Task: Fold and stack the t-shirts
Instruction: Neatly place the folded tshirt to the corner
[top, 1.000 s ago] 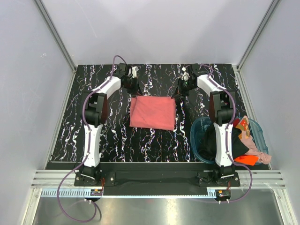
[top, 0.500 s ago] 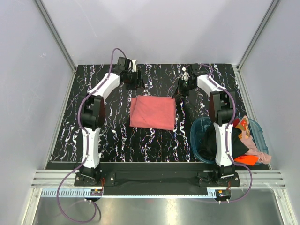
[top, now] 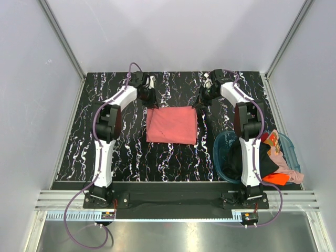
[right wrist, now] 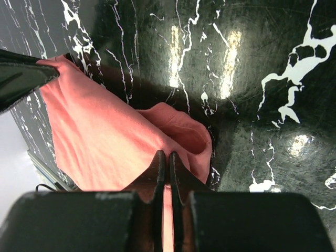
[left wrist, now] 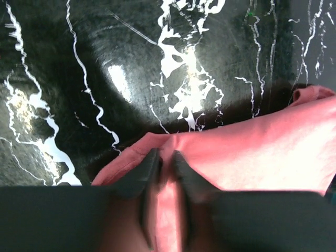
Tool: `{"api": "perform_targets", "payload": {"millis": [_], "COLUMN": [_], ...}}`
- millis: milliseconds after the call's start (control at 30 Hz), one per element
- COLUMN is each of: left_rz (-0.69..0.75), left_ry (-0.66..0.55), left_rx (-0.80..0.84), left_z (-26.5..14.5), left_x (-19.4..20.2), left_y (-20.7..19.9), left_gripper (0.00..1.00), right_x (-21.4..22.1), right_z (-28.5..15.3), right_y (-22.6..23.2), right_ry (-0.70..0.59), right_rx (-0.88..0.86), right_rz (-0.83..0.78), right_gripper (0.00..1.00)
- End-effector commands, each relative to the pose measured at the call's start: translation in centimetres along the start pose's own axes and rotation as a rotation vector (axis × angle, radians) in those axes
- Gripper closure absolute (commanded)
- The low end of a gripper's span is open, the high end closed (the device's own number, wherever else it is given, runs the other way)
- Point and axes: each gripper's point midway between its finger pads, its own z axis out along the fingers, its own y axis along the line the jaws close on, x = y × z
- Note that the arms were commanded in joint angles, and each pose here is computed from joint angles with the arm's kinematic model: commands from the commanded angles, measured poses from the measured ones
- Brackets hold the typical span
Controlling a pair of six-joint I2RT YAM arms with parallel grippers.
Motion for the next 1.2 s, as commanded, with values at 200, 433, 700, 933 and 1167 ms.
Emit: {"api": "perform_targets", "payload": {"millis": [200, 433, 700, 933, 1167], "left_rz": [0.073, 0.059, 0.017, 0.002, 0.023], "left_ry": [-0.190, -0.212, -0.210, -0.230, -0.195], "left_rx": [0.011, 0.014, -0.066, -0.063, -0.088], "left_z": [-6.5, -11.4, -13.2, -14.4, -11.8], "left_x": [-4.1, -1.2, 1.1, 1.8, -0.2], "left_y": [-3.7, -6.0, -4.6, -4.8, -4.0], "left_gripper": [1.00, 1.00, 1.00, 1.00, 1.00], "right_x": [-0.7, 0.5, 1.0, 0.9, 1.1], "right_z": [-1.4, -3.1, -4.6, -6.4, -4.6], "right_y": [1.0, 2.9, 6.4, 8.0, 6.7], "right_ry": [-0.032, -0.040, -0.048, -0.082, -0.031], "right_rx": [0.020, -0.012, -0.054, -0.057, -0.033], "right_rz": [-0.027, -0.040, -0.082, -0.072, -0.041], "right_gripper": [1.00, 1.00, 1.00, 1.00, 1.00]}}
